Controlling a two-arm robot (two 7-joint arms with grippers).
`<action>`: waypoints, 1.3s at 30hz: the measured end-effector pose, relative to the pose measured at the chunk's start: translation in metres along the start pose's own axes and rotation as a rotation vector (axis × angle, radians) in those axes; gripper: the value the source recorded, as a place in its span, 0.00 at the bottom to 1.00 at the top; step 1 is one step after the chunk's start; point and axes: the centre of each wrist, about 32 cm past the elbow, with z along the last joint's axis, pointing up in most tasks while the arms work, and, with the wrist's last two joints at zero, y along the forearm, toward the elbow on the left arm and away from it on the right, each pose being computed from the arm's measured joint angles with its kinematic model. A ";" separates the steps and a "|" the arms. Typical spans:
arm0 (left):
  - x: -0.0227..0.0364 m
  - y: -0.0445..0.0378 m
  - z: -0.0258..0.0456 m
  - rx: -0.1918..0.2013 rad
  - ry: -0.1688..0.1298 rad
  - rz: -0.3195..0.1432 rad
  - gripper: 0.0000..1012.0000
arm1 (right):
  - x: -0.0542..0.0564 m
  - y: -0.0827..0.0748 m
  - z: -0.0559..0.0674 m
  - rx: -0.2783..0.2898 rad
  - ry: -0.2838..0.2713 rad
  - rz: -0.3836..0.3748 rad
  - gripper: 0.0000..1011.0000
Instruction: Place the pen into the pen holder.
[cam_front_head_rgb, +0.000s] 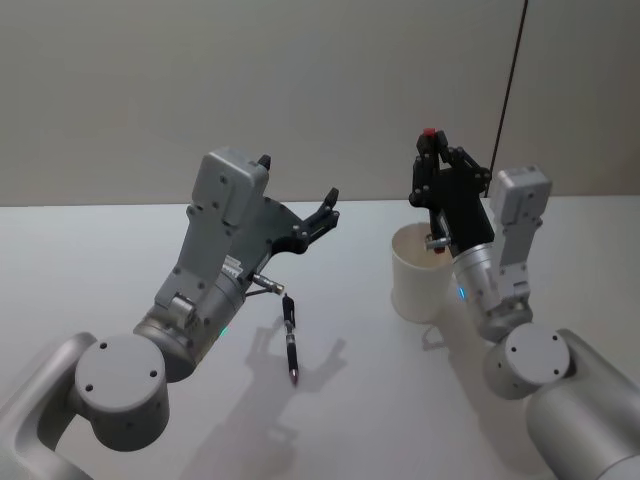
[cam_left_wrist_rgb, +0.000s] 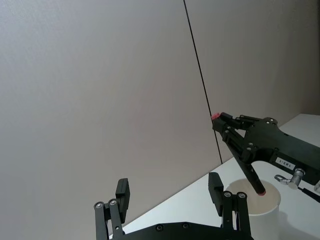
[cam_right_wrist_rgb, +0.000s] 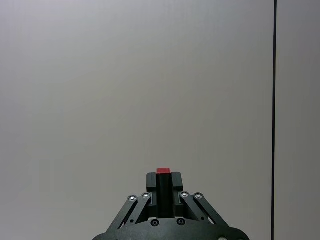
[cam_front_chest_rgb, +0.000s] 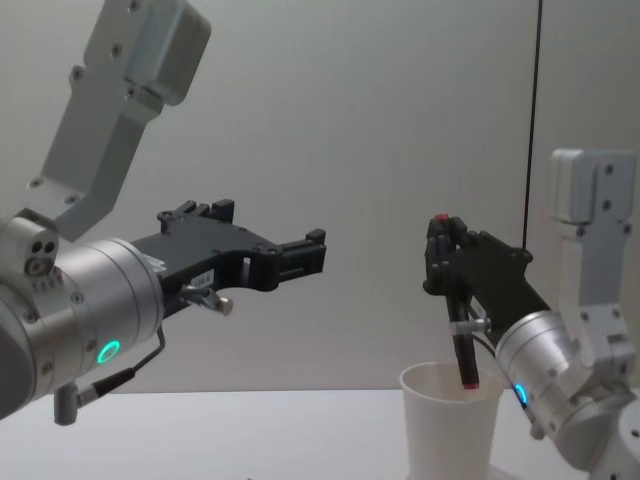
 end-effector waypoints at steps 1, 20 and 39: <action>0.0000 0.0000 0.0000 0.000 0.000 0.000 0.99 | 0.000 0.000 -0.001 0.000 0.001 -0.001 0.16; 0.0000 0.0000 0.0000 0.000 0.000 0.000 0.99 | -0.010 -0.009 -0.020 0.003 0.012 -0.012 0.16; 0.0000 0.0000 0.0000 0.000 0.000 0.000 0.99 | -0.014 -0.013 -0.030 -0.004 0.015 -0.030 0.16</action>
